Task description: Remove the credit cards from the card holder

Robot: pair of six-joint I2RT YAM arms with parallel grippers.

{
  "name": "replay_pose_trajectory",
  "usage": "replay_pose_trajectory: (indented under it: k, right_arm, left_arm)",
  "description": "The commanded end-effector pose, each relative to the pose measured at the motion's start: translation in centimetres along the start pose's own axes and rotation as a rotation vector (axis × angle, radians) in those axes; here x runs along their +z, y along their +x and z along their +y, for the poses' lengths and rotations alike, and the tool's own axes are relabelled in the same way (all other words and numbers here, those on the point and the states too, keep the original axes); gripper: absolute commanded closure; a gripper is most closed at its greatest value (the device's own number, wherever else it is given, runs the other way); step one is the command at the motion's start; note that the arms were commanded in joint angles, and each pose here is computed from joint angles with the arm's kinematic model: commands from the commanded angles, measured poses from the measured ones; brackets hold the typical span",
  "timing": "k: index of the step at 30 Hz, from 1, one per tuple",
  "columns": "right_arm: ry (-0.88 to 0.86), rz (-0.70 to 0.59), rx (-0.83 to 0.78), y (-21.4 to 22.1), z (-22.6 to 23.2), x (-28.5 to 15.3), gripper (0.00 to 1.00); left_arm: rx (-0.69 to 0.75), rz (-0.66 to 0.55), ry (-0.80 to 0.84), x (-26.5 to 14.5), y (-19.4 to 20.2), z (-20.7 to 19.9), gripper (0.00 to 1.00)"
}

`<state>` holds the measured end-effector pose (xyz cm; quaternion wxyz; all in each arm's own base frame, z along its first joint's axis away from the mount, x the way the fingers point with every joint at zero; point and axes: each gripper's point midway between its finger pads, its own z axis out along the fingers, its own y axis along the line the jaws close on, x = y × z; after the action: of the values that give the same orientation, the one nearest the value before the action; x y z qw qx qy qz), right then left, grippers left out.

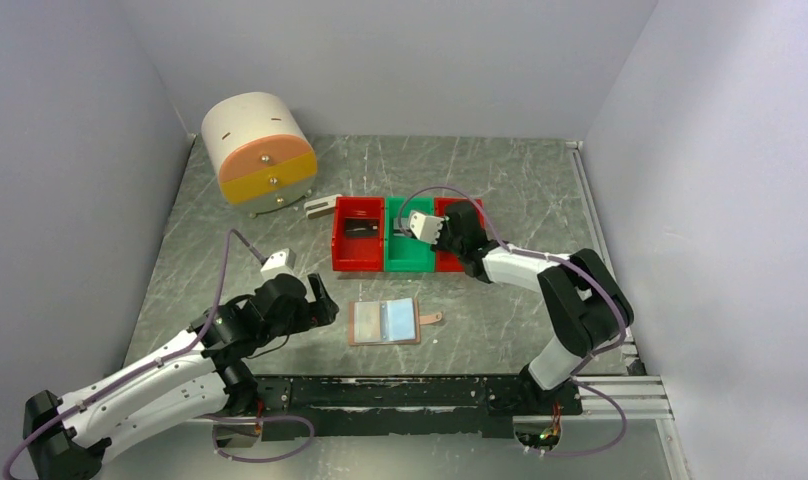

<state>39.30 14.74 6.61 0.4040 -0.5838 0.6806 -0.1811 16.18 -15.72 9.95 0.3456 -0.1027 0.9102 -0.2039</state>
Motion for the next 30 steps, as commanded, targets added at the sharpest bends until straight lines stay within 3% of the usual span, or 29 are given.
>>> replay_pose_trajectory:
  k: [1, 15, 30]
  right_arm:
    - [0.016, -0.023, -0.026, -0.5, -1.2, 0.8, 1.0]
    - [-0.119, 0.003, -0.028, 1.2, 0.7, 1.1, 0.73]
    - [-0.073, 0.058, 0.031, 2.2, -0.1, 1.6, 0.62]
  left_arm:
    - [-0.001, -0.004, -0.025, 0.1, 0.2, 0.6, 0.0]
    - [-0.006, 0.007, -0.044, 0.4, 0.5, 0.9, 0.0]
    - [-0.014, 0.023, -0.067, 0.6, 0.9, 1.2, 0.01]
